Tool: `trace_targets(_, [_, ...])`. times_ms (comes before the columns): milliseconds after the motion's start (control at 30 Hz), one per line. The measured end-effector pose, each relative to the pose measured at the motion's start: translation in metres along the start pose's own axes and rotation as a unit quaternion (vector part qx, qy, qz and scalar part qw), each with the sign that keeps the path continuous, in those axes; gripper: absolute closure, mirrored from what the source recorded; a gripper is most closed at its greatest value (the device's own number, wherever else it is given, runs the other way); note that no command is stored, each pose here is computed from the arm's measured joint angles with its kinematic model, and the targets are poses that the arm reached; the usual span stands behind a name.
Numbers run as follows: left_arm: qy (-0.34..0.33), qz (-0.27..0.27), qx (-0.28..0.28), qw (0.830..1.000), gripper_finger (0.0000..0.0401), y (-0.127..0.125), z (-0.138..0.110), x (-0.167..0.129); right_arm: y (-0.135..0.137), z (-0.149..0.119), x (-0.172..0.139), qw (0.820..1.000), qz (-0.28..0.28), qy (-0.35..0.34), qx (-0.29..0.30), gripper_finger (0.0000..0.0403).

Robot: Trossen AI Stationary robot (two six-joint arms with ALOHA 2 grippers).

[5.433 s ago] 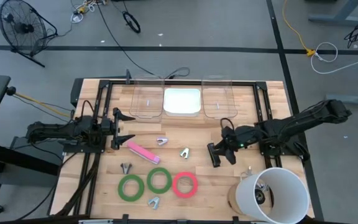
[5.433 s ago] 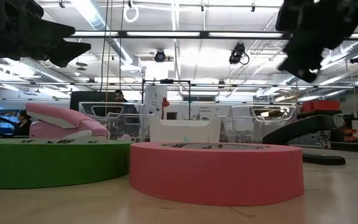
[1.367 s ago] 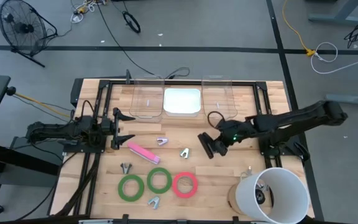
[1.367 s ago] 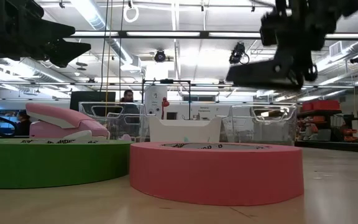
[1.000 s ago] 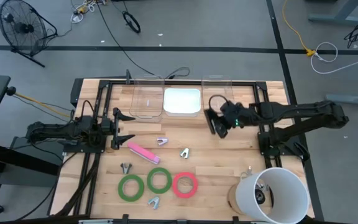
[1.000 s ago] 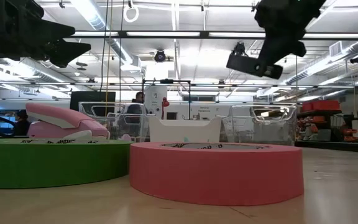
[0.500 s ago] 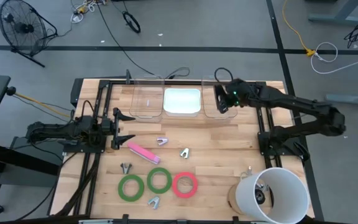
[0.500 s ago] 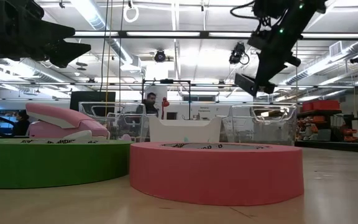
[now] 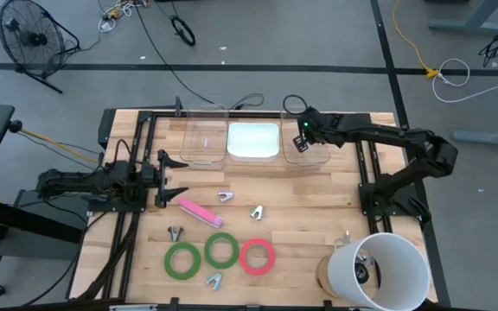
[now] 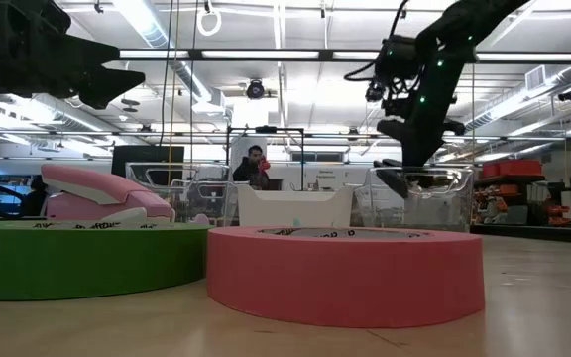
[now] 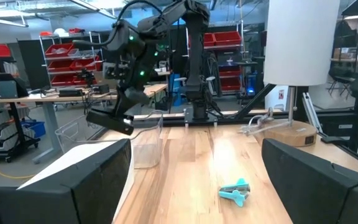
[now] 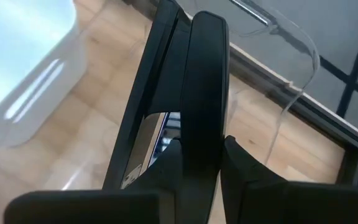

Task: Pick and place Stapler, Stapler remover, tape
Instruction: Put the black stapler into the right transparent bin

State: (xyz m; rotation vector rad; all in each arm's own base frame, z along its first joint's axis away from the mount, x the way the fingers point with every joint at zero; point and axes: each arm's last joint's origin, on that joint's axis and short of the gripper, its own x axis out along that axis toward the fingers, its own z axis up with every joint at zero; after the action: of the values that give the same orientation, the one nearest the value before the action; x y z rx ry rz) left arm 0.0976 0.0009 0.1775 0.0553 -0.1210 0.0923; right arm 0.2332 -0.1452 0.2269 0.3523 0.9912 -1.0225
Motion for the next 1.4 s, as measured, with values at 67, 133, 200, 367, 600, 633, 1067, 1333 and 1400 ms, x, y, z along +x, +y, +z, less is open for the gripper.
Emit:
trace_targets(67, [0.001, 0.0, 0.0, 1.0, 0.0034, 0.0, 0.0, 0.0, 0.003, 0.001, 0.007, 1.0, -0.001, 0.003, -0.002, 0.0347])
trace_targets(133, [0.001, 0.0, 0.0, 1.0, 0.0034, 0.0, 0.0, 0.0, 0.005, 0.0, 0.012, 1.0, -0.009, 0.006, -0.008, 0.0347])
trace_targets(200, [0.0, 0.0, 0.0, 1.0, 0.0034, 0.0, 0.0, 0.0, 0.007, -0.001, 0.017, 1.0, -0.022, 0.013, -0.015, 0.0347])
trace_targets(367, [0.001, 0.0, 0.0, 1.0, 0.0034, 0.0, 0.0, 0.0, 0.008, -0.004, 0.019, 0.998, -0.06, 0.016, -0.032, 0.0347])
trace_targets(600, [0.001, 0.011, 0.001, 1.0, 0.0034, 0.001, 0.0, 0.0, 0.017, -0.008, 0.014, 0.996, -0.069, 0.004, -0.049, 0.0347])
trace_targets(633, [0.001, 0.012, 0.001, 1.0, 0.0034, 0.001, 0.0, 0.0, 0.019, -0.009, 0.013, 0.996, -0.073, 0.002, -0.052, 0.0347])
trace_targets(1067, [0.003, 0.013, 0.001, 1.0, 0.0034, 0.001, 0.0, 0.0, 0.039, 0.001, -0.008, 0.989, -0.099, -0.017, -0.111, 0.0347])
trace_targets(1333, [0.005, 0.013, 0.001, 1.0, 0.0034, 0.001, -0.001, 0.0, 0.06, 0.032, -0.002, 0.963, -0.189, 0.067, -0.178, 0.0347])
trace_targets(1400, [0.009, 0.013, 0.002, 1.0, 0.0034, 0.001, -0.002, 0.0, 0.067, 0.035, 0.007, 0.953, -0.21, 0.089, -0.197, 0.0347])
